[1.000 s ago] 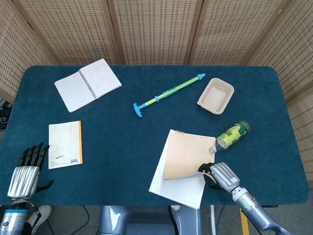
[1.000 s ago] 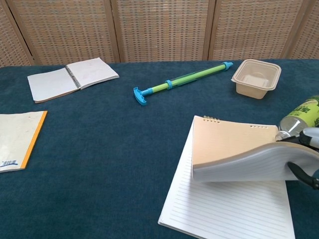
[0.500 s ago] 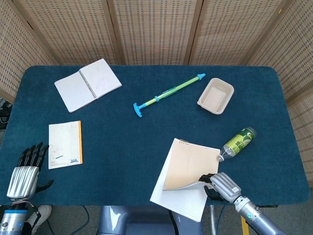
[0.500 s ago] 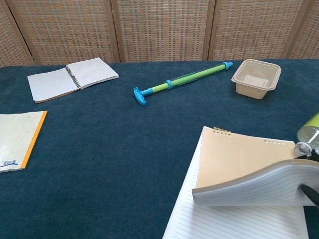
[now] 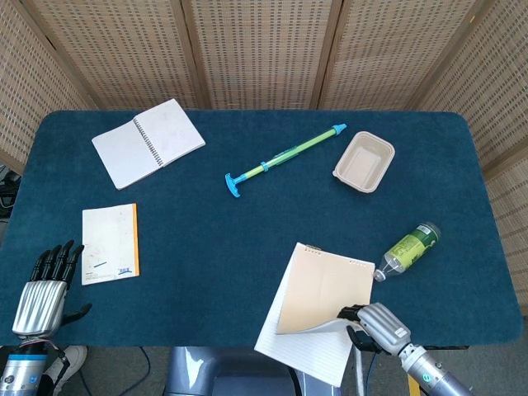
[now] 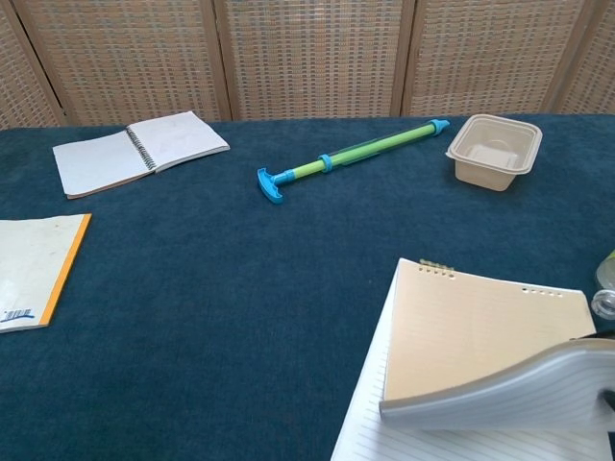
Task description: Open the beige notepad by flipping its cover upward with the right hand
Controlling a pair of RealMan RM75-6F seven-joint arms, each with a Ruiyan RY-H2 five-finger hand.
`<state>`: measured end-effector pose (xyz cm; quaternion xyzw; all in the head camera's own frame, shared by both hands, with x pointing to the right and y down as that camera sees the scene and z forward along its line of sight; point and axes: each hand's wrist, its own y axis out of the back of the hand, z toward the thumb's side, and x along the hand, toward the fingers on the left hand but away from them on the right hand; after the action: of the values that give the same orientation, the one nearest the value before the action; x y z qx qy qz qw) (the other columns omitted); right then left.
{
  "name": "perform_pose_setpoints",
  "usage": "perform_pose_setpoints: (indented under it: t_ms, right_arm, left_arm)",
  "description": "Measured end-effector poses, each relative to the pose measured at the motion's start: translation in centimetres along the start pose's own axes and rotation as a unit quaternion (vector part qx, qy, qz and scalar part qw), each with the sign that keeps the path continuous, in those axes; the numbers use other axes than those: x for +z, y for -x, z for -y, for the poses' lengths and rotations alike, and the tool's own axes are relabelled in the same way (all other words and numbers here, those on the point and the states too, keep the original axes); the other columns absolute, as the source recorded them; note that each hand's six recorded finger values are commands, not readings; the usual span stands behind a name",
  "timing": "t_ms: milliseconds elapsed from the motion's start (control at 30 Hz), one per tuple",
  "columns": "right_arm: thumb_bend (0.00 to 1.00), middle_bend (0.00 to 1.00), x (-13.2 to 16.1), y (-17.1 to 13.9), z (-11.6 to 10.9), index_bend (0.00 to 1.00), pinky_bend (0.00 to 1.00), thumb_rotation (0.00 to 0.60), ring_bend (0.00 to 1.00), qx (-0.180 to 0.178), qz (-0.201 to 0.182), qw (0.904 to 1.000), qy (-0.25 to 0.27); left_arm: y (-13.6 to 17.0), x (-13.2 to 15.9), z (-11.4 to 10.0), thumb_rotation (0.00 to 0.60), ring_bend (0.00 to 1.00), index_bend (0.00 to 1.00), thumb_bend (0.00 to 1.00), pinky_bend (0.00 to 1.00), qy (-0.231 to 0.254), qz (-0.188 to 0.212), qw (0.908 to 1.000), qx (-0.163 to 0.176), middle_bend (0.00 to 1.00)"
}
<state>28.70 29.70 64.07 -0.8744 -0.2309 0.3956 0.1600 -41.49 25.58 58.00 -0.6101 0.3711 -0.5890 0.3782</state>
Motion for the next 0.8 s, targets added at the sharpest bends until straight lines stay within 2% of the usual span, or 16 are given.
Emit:
perform_pose_setpoints:
  t_ms: [167, 300, 800]
  right_arm:
    - [0.88, 0.53, 0.5, 0.1, -0.4, 0.65, 0.6, 0.6, 0.48, -0.011, -0.007, 0.9999, -0.003]
    - [0.87, 0.53, 0.7, 0.6, -1.5, 0.66, 0.6, 0.6, 0.48, -0.036, -0.011, 0.9993, -0.002]
    - [0.86, 0.53, 1.9, 4.7, -8.4, 0.66, 0.6, 0.6, 0.48, -0.144, -0.017, 0.9891, -0.024]
  left_arm:
    - [0.0, -0.1, -0.1, 0.6, 0.0, 0.0, 0.02, 0.05, 0.002, -0.001, 1.0, 0.001, 0.0]
    - [0.0, -0.1, -0.1, 0.6, 0.0, 0.0, 0.02, 0.05, 0.003, -0.001, 1.0, 0.0, 0.0]
    - [-0.3, -0.4, 0.3, 0.6, 0.0, 0.0, 0.02, 0.05, -0.002, -0.006, 1.0, -0.002, 0.0]
